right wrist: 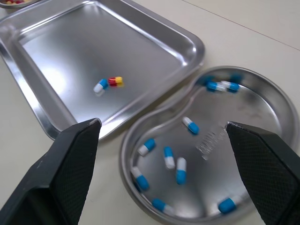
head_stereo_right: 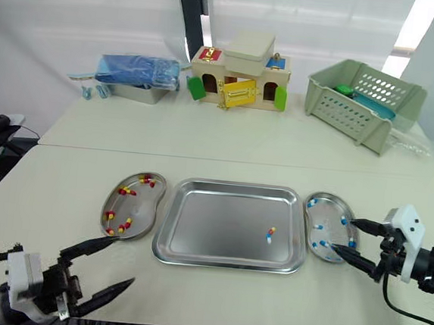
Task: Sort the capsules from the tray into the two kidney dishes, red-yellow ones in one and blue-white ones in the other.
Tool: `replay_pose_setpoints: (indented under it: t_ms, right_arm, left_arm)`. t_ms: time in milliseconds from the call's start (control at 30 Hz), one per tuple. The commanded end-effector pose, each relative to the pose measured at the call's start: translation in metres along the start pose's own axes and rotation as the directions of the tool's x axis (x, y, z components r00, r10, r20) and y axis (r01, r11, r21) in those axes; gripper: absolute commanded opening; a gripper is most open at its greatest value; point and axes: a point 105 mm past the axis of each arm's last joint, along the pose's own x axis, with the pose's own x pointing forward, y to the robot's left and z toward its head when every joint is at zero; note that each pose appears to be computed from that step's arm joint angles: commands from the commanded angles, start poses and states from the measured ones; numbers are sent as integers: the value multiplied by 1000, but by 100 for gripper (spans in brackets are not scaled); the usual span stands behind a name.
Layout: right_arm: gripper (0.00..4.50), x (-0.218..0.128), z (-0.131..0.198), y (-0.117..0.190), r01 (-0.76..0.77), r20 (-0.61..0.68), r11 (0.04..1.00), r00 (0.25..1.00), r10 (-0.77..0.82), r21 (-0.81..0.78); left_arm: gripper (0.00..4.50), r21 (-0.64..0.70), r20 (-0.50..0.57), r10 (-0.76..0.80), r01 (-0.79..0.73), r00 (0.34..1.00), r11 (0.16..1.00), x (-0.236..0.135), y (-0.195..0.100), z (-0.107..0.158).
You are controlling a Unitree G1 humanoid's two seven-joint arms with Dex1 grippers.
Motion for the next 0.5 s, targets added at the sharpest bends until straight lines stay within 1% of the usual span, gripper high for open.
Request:
replay_pose_setpoints:
  t_ms: [33, 100, 233, 333, 500]
  right_arm:
    - [450, 17, 14, 17, -53, -10, 999, 999, 53, -5]
    - [450, 28, 20, 27, -84, -13, 996, 996, 83, -22]
    - [450, 48, 12, 36, -68, -106, 997, 992, 64, -43]
    - [450, 70, 6, 37, -3, -157, 1000, 988, 6, 17]
    - [450, 93, 3, 47, 27, -205, 999, 979, -20, 31]
  left_arm:
    - [448, 64, 94, -67, 61, 993, 996, 3, -15, 5]
    - [448, 74, 121, -96, 87, 988, 993, 1, -22, 0]
    - [448, 98, 136, -143, 130, 980, 987, -4, -32, -11]
    - [448, 124, 158, -164, 145, 974, 982, -4, -34, -10]
    - [448, 124, 185, -161, 139, 969, 982, -5, -38, -7]
